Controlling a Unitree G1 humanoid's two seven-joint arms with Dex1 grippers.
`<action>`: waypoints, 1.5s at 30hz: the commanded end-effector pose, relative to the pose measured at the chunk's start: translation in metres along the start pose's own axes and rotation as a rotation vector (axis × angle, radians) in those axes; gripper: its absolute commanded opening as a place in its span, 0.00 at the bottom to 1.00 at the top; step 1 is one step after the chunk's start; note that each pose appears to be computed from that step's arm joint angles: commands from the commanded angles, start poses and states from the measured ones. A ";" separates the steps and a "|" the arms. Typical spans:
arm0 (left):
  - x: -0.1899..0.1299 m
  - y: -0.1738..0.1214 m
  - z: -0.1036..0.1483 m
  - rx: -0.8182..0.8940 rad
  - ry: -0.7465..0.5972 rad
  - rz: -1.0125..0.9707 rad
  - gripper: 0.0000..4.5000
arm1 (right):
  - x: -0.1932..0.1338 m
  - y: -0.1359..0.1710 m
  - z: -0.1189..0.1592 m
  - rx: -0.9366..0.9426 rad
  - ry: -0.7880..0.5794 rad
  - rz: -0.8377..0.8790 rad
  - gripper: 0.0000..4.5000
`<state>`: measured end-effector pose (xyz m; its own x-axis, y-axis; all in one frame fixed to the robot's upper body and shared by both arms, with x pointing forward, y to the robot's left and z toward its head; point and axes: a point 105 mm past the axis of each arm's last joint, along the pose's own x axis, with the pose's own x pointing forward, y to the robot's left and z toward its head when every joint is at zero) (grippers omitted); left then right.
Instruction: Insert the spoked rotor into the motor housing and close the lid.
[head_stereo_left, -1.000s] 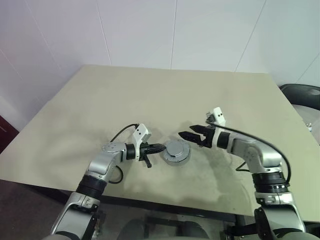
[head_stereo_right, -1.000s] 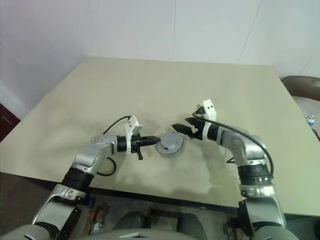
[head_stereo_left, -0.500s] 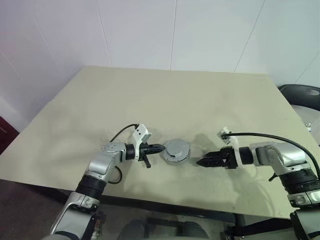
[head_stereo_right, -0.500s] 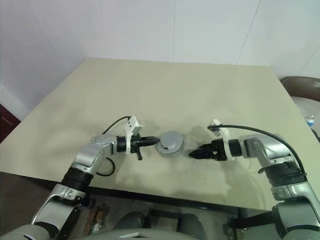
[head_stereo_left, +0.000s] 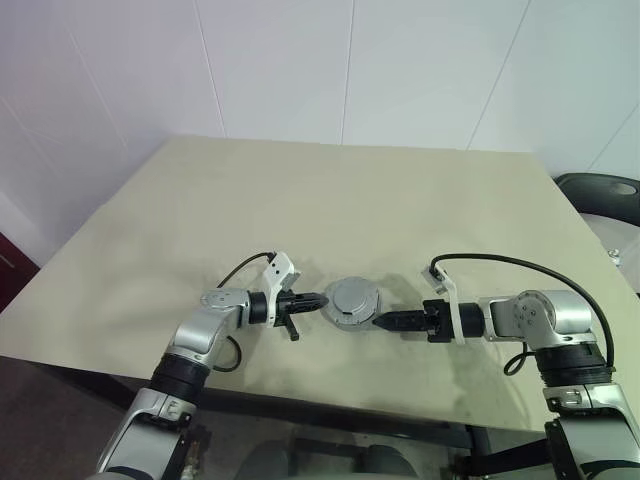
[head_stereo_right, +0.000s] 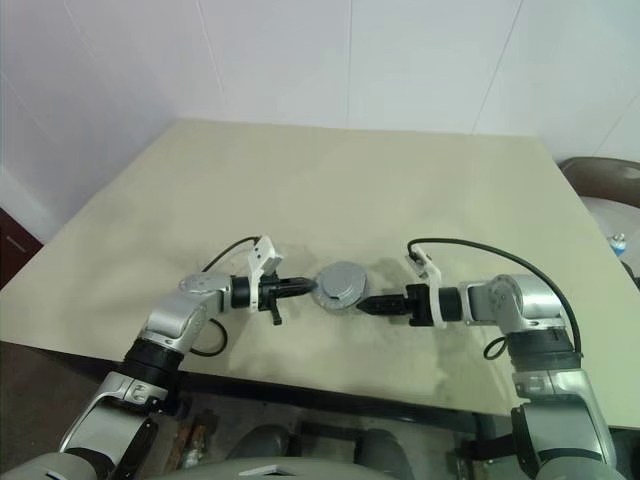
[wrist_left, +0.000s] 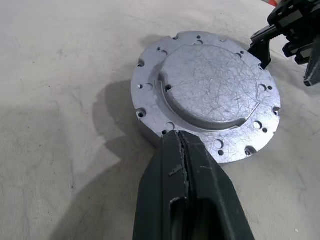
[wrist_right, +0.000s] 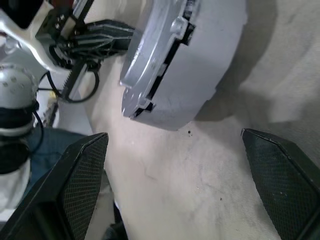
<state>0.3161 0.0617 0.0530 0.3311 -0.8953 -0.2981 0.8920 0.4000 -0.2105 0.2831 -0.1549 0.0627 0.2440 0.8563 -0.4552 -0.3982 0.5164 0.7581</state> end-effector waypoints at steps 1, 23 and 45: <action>0.003 -0.004 -0.010 -0.017 0.042 -0.009 0.00 | 0.004 0.005 0.013 -0.047 -0.045 -0.012 0.99; 0.004 -0.004 -0.010 -0.023 0.040 -0.008 0.00 | 0.058 0.004 0.007 -0.045 -0.137 -0.075 0.99; 0.000 -0.003 -0.002 -0.036 0.008 -0.005 0.00 | 0.062 -0.015 0.003 -0.008 -0.157 -0.174 0.56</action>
<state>0.3134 0.0666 0.0478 0.3338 -0.8896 -0.3118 0.8773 0.4142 -0.2426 0.3138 -0.1069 0.0513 0.4741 0.7935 -0.3816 -0.4215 0.5850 0.6929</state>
